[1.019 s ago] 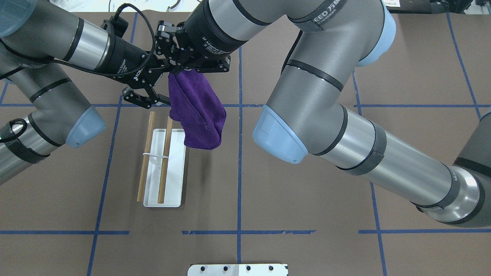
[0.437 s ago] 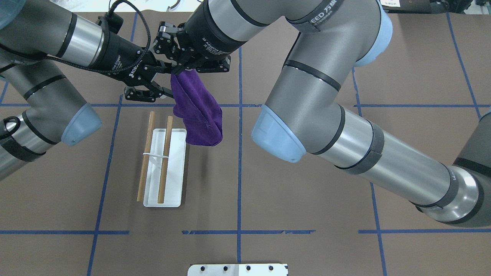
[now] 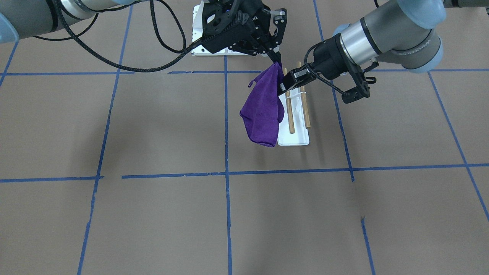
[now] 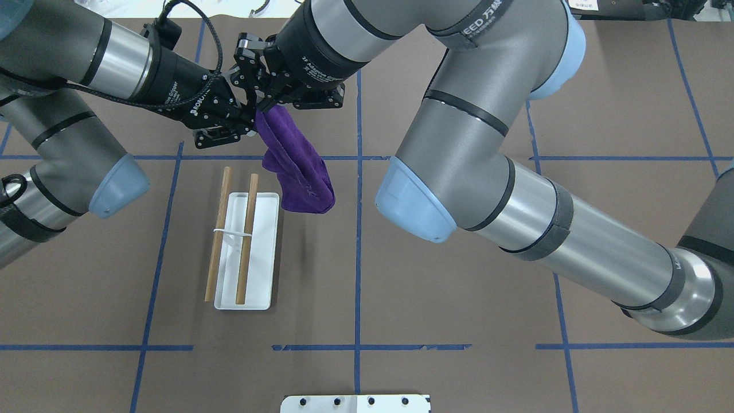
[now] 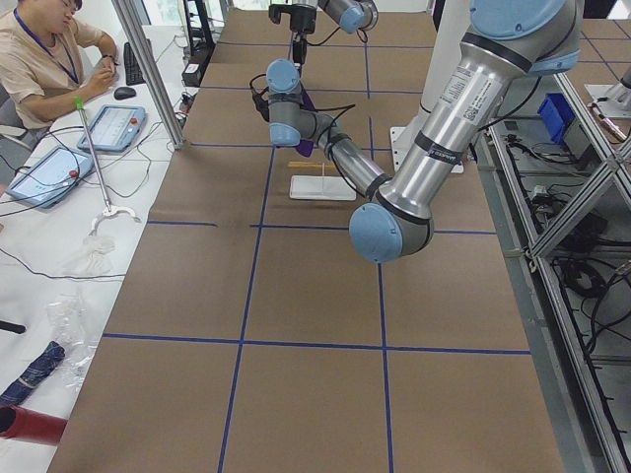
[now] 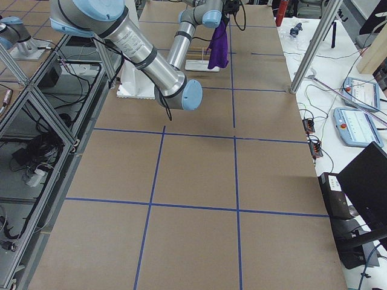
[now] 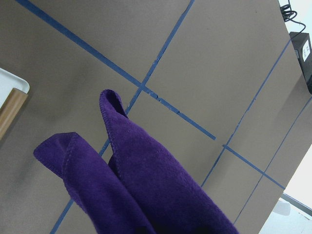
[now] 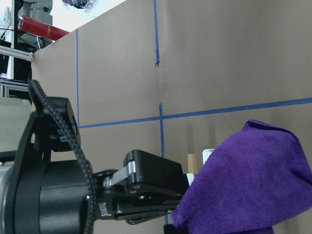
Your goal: Hang towel on rack
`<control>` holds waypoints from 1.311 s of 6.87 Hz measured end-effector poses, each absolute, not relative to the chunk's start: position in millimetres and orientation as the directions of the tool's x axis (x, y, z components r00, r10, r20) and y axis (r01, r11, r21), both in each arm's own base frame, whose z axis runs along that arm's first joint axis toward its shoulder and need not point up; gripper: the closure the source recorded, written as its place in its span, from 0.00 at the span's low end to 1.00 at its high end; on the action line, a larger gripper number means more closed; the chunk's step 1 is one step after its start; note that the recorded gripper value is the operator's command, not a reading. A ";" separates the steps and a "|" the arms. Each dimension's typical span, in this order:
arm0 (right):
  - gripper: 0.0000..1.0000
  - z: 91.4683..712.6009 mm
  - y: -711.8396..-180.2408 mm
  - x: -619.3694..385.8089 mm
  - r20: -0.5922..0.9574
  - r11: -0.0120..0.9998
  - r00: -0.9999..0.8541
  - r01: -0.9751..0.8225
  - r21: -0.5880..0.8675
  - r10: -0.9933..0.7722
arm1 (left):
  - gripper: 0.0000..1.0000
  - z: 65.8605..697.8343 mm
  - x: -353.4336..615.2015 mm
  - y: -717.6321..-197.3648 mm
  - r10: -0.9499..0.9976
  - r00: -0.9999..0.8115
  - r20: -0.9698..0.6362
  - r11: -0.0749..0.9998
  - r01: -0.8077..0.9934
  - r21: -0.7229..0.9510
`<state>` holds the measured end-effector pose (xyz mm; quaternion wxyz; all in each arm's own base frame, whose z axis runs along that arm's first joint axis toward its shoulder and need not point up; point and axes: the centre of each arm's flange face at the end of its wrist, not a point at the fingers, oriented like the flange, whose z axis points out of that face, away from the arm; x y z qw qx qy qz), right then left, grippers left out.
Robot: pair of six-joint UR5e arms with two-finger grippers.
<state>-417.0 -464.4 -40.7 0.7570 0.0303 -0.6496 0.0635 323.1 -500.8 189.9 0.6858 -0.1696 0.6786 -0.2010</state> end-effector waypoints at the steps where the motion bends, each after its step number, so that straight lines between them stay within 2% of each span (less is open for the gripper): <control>1: 0.58 -40.4 -464.5 -417.1 0.987 0.990 0.148 -0.135 -0.037 0.057 | 1.00 190.6 322.3 -501.2 -0.505 -0.002 -0.863 0.862 0.048 -0.505; 2: 0.01 -40.0 -464.4 -417.0 0.987 0.990 0.148 -0.135 -0.037 0.057 | 1.00 191.0 320.9 -502.0 -0.504 -0.004 -0.864 0.862 0.051 -0.504; 5: 0.00 -28.2 -460.1 -412.1 0.987 0.990 0.149 -0.134 -0.038 0.058 | 1.00 200.3 315.3 -503.5 -0.505 -0.001 -0.863 0.861 0.063 -0.504; 7: 0.00 10.2 -441.9 -389.0 0.987 0.991 0.152 -0.134 -0.030 0.050 | 1.00 222.6 306.6 -489.9 -0.496 -0.002 -0.868 0.866 0.060 -0.496; 9: 0.00 30.8 -437.2 -379.4 0.985 0.989 0.162 -0.141 -0.038 0.061 | 1.00 288.0 290.2 -447.7 -0.444 -0.026 -0.896 0.895 0.020 -0.445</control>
